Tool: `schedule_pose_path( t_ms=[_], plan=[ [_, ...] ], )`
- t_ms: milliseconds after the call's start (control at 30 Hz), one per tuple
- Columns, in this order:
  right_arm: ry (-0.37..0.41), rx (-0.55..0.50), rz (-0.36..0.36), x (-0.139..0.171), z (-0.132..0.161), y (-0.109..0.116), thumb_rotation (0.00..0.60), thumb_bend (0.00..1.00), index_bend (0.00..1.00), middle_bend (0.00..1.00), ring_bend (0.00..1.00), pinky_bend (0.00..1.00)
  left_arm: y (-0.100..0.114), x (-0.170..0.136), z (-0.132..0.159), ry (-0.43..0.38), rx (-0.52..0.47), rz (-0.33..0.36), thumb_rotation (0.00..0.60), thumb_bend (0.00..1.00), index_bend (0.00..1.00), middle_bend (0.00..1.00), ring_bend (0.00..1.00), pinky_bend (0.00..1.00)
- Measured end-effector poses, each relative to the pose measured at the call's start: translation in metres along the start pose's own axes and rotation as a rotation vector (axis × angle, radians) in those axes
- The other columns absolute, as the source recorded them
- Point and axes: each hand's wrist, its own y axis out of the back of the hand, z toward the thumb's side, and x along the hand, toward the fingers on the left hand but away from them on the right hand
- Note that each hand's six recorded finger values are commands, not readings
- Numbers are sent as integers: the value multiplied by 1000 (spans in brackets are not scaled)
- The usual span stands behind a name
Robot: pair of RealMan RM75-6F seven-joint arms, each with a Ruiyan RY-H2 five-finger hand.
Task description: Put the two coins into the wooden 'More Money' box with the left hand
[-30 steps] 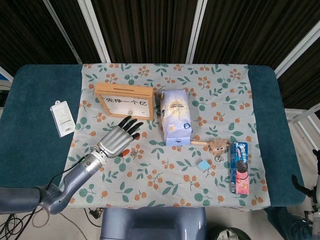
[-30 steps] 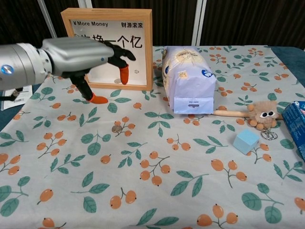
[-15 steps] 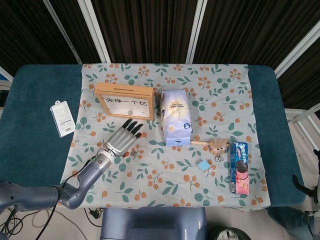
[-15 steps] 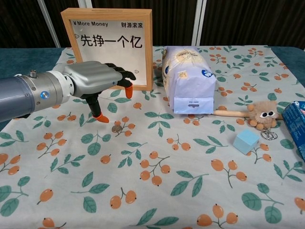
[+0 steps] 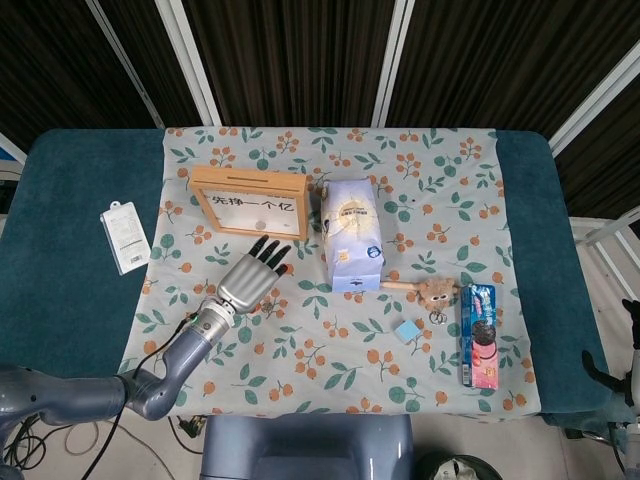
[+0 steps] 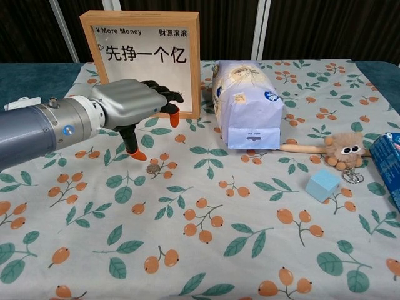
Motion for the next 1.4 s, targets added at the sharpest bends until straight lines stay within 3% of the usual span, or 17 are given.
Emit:
schedule_pose_path(
  t_ms=[333,1400],
  plan=[
    [-6,-2,2,-1,-1,1,600,369,125,78,65,0,-12,5,12,-22,-19,-9,600,73,300,17,0,0],
    [-24,10,-3,-1,-3,2,600,369,125,78,65,0,-25,10,8,-12,10,-39,600,73,301,17,0,0]
  ],
)
